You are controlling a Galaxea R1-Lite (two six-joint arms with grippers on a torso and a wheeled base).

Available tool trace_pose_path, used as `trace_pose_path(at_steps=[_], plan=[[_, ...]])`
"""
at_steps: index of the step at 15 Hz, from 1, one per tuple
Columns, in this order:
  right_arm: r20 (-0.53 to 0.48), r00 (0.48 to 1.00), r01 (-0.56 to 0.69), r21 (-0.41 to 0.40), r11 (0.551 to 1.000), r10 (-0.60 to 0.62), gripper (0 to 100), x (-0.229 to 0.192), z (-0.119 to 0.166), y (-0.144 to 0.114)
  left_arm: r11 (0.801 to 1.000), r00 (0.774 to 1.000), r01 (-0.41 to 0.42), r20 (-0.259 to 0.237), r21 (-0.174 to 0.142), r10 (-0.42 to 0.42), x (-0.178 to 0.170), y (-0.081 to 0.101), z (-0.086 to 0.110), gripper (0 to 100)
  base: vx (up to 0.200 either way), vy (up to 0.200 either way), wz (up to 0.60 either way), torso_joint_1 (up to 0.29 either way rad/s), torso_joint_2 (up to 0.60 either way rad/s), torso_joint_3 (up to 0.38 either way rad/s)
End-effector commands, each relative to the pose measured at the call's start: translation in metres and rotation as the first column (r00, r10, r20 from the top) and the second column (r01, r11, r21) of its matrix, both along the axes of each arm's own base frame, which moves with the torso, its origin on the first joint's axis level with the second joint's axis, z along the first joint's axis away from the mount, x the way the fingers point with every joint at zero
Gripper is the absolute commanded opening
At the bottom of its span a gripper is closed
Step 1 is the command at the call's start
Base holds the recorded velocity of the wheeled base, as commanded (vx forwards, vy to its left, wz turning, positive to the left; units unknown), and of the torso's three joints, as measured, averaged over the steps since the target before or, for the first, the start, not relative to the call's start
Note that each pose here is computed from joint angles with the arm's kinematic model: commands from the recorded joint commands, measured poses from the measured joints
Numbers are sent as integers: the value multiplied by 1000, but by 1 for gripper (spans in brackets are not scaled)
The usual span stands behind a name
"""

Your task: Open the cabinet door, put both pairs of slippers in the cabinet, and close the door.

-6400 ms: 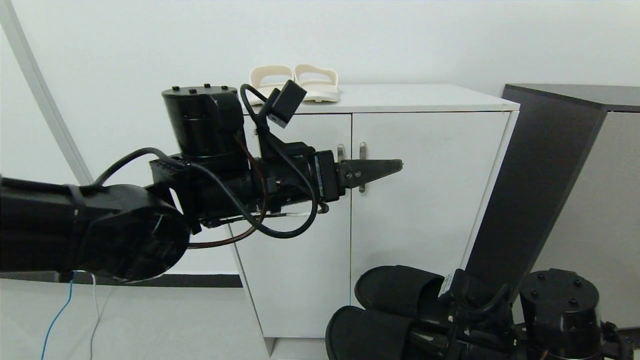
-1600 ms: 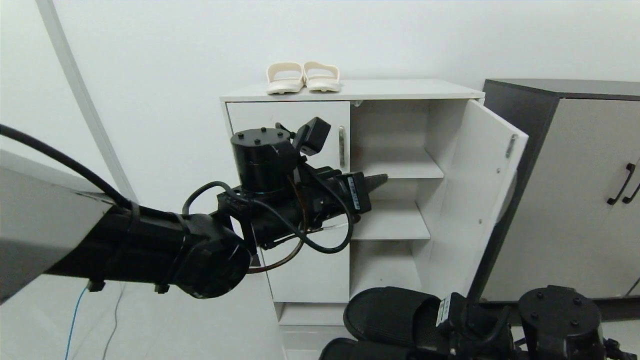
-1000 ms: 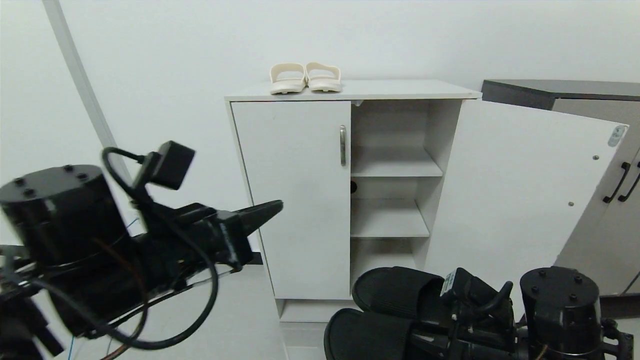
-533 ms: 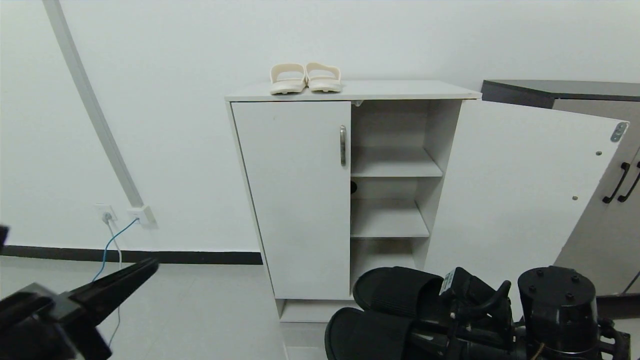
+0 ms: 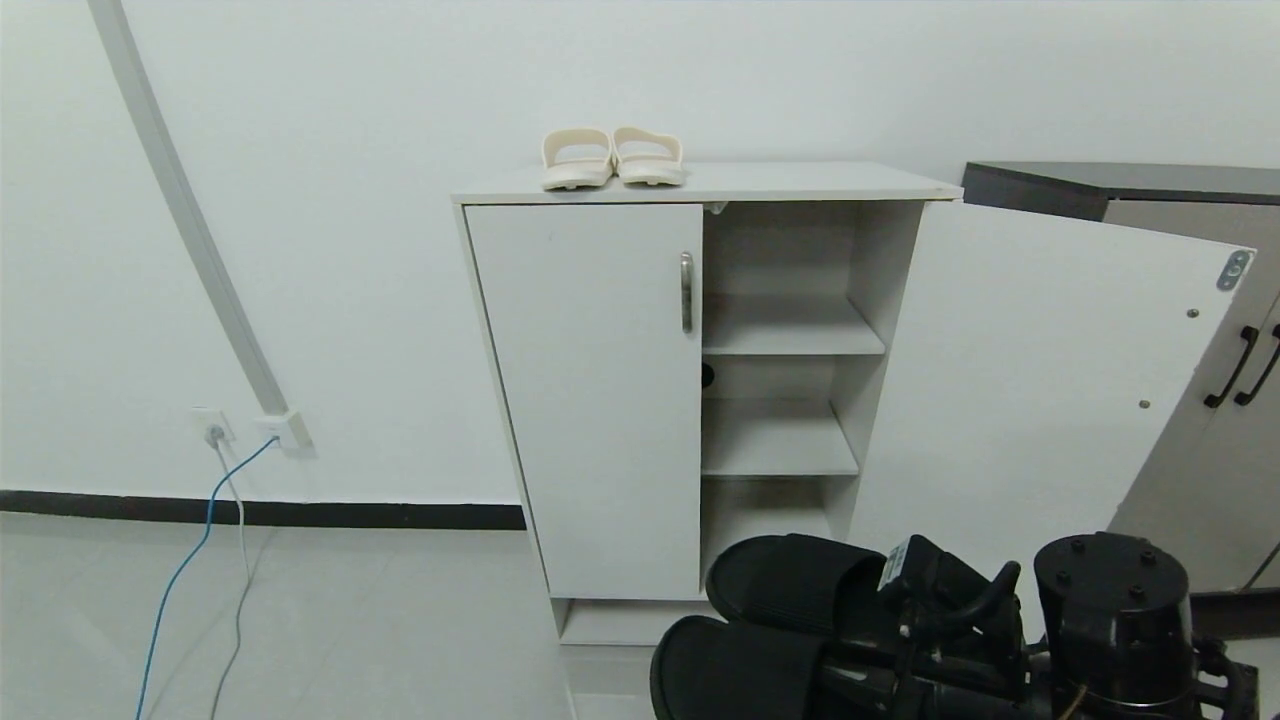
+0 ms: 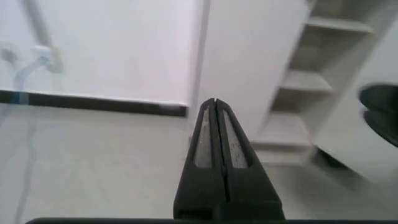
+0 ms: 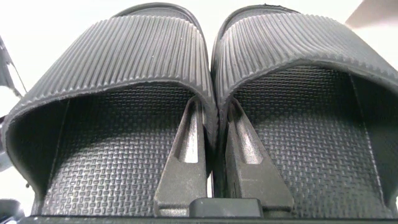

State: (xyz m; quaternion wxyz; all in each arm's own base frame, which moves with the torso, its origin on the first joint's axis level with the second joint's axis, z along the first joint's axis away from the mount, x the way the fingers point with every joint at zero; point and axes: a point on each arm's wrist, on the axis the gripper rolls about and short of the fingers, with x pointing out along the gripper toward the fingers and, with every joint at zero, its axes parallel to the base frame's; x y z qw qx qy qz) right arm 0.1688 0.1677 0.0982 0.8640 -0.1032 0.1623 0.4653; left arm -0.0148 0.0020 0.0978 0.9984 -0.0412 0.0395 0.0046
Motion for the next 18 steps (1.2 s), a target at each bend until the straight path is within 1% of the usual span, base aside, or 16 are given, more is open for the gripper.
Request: trace_pose_path(at_steps=[1,2,3,4,5,6,7,8,9,10,12,13,14,15,16,18], plan=[[0,1000,-2,0,1000,2,0,0,0,0,998,993,-58,106,25,55,-10,-1,-15,0,0,0,0,0,0,0],[3,1000,-5,-1,1000,5,0,0,0,1,998,990,-56,129,39,50,-8,-1,-17,0,0,0,0,0,0,0],[4,1000,-5,-1,1000,5,0,0,0,1,998,990,-53,137,45,47,-8,-1,-16,0,0,0,0,0,0,0],[5,1000,-9,0,1000,9,0,-2,1,1,997,990,-64,132,41,58,-8,-1,-17,0,0,0,0,0,0,0],[6,1000,-9,1,1000,9,0,-2,1,1,989,984,-141,117,38,136,-8,1,-18,0,0,0,0,0,0,0],[9,1000,-8,3,1000,8,0,-2,2,1,984,979,-178,105,25,174,-8,2,-20,0,0,0,0,0,0,0],[7,1000,-9,3,1000,9,0,-2,1,1,987,982,-160,106,31,156,-8,2,-19,0,0,0,0,0,0,0],[8,1000,-12,0,1000,12,0,-2,1,2,990,989,-123,89,63,117,-8,1,-21,0,0,0,0,0,0,0],[8,1000,-15,0,1000,15,0,-3,1,2,994,995,-76,77,80,70,-8,0,-22,0,0,0,0,0,0,0],[9,1000,-22,1,1000,22,0,-4,1,3,994,996,46,74,96,-53,-8,-3,-23,0,0,0,0,0,0,0],[9,1000,-26,1,1000,26,0,-5,1,4,995,996,27,77,96,-35,-8,-3,-22,0,0,0,0,0,0,0],[10,1000,-19,0,1000,19,0,-4,1,4,995,997,-3,78,96,-4,-8,-2,-22,0,0,0,0,0,0,0],[13,1000,-3,-2,1000,3,0,-4,1,4,994,997,-31,78,107,22,-8,-1,-22,0,0,0,0,0,0,0],[16,1000,8,-3,1000,-8,0,-3,2,4,993,997,-20,76,113,11,-8,-2,-22,0,0,0,0,0,0,0],[16,1000,8,-3,1000,-8,0,-3,2,5,995,997,-8,77,100,0,-8,-2,-22,0,0,0,0,0,0,0],[15,1000,7,-6,1000,-7,0,-3,1,5,993,995,-72,80,93,65,-8,0,-22,0,0,0,0,0,0,0]])
